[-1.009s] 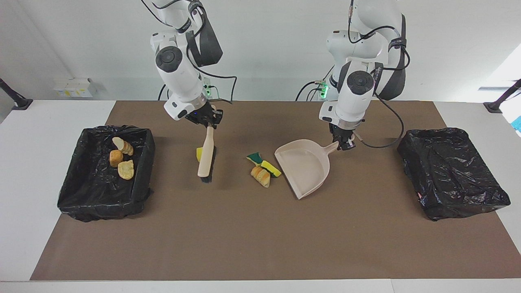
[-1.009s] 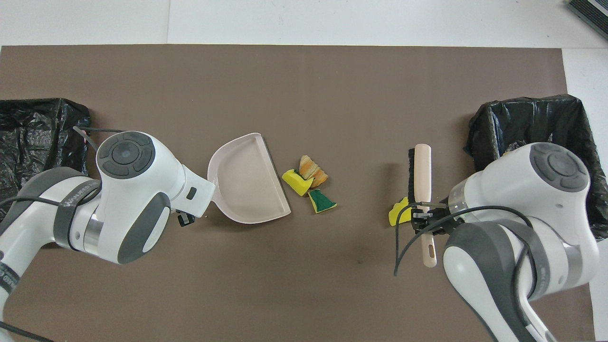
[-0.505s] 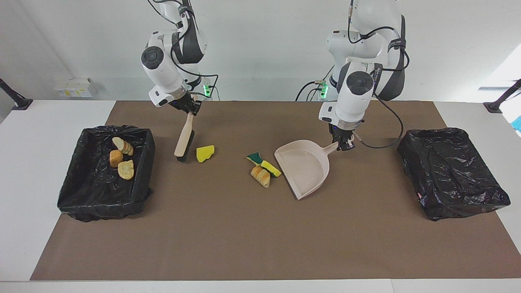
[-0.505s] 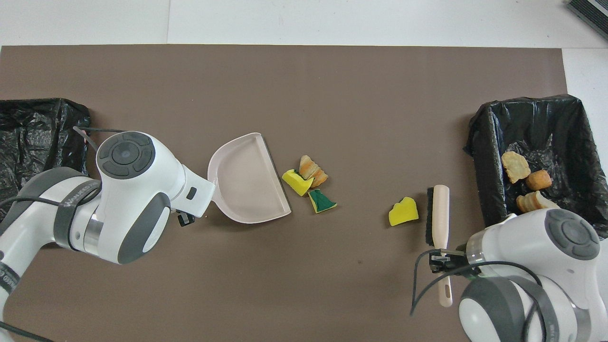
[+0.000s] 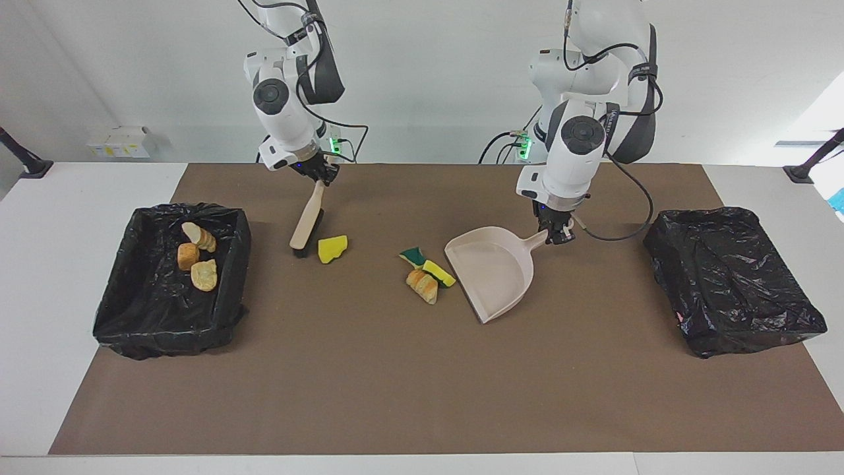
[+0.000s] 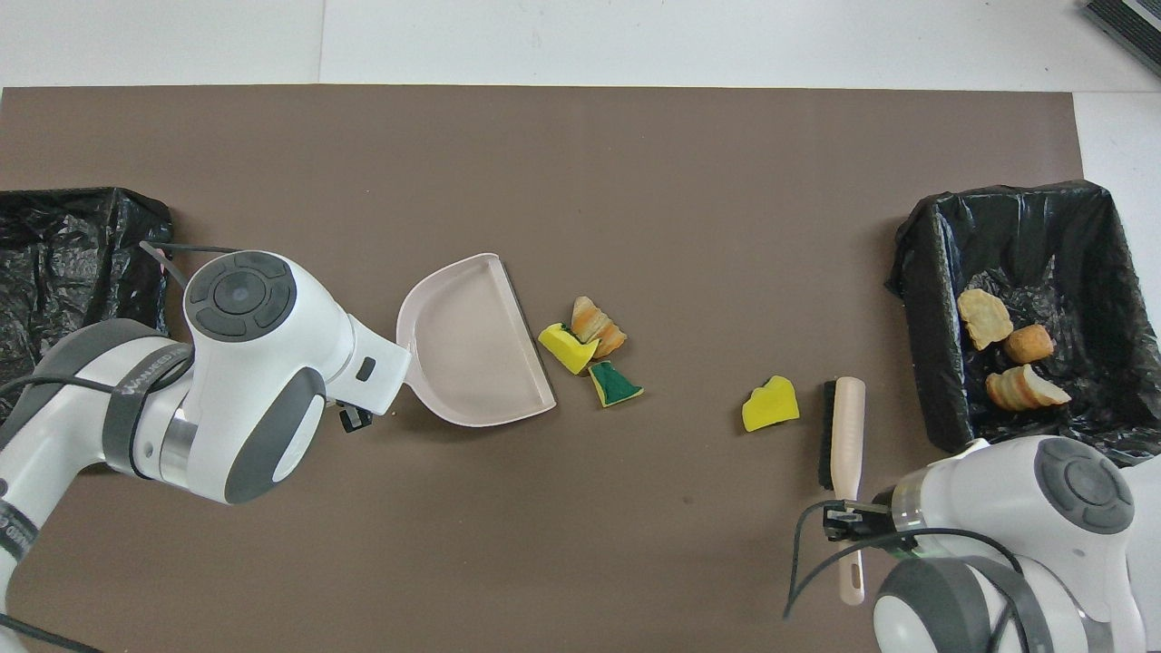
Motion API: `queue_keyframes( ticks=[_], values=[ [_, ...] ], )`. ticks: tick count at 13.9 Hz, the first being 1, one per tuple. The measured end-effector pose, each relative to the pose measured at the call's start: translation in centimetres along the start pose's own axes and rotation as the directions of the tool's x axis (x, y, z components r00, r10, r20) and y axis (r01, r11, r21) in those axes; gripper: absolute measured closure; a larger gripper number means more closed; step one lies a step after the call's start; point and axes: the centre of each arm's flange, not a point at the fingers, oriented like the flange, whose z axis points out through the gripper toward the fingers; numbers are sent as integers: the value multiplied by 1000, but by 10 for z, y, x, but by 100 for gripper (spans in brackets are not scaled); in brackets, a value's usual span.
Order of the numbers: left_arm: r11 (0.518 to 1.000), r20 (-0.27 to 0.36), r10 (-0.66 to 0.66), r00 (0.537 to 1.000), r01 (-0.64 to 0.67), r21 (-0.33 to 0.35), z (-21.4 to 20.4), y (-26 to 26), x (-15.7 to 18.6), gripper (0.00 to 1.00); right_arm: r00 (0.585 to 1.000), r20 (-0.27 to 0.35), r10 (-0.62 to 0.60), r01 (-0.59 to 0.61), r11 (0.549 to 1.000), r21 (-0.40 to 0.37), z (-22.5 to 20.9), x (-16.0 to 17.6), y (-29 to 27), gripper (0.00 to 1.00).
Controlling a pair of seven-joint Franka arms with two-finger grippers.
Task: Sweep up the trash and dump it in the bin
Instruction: 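Sweep the sponge pieces toward the dustpan with the right gripper's brush, then brush the sponge pieces and crumbs into the dustpan with the right gripper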
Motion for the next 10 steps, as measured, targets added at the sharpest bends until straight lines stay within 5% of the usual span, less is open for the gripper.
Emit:
queue_keyframes(
  ticks=[10],
  values=[
    [1000, -4, 10, 1000, -10, 6, 1, 1, 0, 68, 994, -14, -111, 111, 993, 33, -21, 60, -119, 74]
  ],
)
